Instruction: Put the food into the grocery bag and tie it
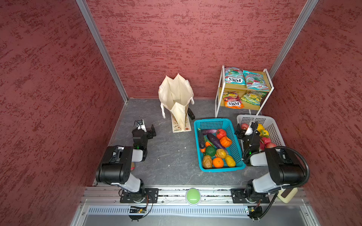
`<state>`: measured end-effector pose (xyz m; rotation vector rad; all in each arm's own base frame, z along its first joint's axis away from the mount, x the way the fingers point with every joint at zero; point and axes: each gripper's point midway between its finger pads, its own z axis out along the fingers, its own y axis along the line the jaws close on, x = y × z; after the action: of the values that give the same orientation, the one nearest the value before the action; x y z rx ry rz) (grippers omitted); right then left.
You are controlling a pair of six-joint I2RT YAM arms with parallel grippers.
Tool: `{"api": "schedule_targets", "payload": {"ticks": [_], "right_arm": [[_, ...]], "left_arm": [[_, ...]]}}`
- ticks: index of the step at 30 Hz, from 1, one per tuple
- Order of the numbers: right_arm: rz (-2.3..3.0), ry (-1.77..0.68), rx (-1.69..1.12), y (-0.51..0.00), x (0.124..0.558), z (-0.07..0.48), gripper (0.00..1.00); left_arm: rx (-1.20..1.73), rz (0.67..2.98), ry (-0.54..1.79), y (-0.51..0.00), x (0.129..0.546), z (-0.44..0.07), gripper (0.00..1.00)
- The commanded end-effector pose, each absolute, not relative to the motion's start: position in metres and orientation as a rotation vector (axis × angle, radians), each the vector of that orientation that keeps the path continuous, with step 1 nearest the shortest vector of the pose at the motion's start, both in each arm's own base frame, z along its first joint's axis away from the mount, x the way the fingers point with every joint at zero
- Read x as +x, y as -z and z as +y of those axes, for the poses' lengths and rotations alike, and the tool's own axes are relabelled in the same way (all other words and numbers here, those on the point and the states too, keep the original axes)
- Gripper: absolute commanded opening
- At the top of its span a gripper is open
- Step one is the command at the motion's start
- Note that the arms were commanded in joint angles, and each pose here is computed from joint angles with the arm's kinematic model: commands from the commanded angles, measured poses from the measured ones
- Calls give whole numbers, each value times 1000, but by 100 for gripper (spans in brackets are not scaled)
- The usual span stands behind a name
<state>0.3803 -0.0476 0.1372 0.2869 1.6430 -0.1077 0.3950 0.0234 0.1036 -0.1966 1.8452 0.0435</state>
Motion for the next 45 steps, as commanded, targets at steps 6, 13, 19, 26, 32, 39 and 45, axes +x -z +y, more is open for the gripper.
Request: {"api": "schedule_targets", "payload": {"ticks": [6, 13, 19, 26, 32, 39, 45], "right_arm": [[1650, 128, 283, -136, 382, -49, 99], [1649, 128, 283, -136, 382, -49, 99], [1650, 127, 284, -136, 382, -49, 99], [1649, 128, 283, -136, 382, -49, 99], [1650, 128, 285, -136, 382, -49, 99], [1650, 127, 285, -136, 381, -49, 99], [1650, 103, 223, -142, 383, -39, 94]], "left_arm": [[-183, 1804, -38, -116, 399, 22, 99], [-183, 1804, -36, -116, 399, 22, 99], [-184, 1803, -35, -116, 400, 22, 99], [-184, 1804, -35, -116, 399, 22, 99], [-183, 1807, -34, -115, 399, 22, 99], [-181, 1809, -12, -115, 399, 23, 99], [-186, 1793, -14, -123, 398, 24, 99]]}}
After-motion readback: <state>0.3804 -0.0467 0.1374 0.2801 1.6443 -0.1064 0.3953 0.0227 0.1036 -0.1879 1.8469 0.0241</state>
